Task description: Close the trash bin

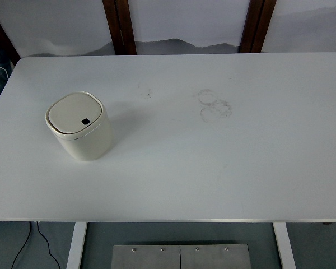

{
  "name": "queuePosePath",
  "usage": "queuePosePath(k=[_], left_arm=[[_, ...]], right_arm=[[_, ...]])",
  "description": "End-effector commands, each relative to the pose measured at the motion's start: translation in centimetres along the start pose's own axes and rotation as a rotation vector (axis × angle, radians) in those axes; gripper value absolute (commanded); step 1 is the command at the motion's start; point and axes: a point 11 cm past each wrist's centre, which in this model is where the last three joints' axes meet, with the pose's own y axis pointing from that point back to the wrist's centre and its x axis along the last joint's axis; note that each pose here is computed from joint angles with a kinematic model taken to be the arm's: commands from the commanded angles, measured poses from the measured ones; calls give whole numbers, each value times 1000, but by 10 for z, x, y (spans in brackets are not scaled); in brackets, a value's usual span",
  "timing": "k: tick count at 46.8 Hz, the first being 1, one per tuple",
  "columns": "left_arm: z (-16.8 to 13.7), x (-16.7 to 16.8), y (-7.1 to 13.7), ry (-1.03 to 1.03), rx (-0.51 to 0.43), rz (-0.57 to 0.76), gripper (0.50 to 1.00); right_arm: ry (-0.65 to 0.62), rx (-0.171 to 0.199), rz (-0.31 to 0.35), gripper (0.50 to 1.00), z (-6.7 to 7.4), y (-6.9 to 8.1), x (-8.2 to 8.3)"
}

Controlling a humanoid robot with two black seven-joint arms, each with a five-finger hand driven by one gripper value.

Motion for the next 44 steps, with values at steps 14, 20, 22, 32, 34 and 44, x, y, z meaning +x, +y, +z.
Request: queuePosePath(k=[14, 20, 22, 32, 34, 44], left_arm=[[-54, 50, 25, 129, 22, 110, 1000], [-68, 63, 33, 147, 32, 145, 1000], [-70, 66, 35, 148, 36, 153, 1000], [-77, 69, 39, 162, 35, 145, 1000], [-77, 69, 40, 162, 37, 146, 1000], [-82, 70, 40, 168, 41, 150, 1000]], right_arm=[[0, -2, 0, 995, 1, 0, 0], [0, -2, 0, 995, 1, 0, 0], [0, -2, 0, 995, 1, 0, 0], [0, 0, 0, 995, 1, 0, 0], [0, 0, 0, 995, 1, 0, 0], [0, 0, 0, 995, 1, 0, 0]])
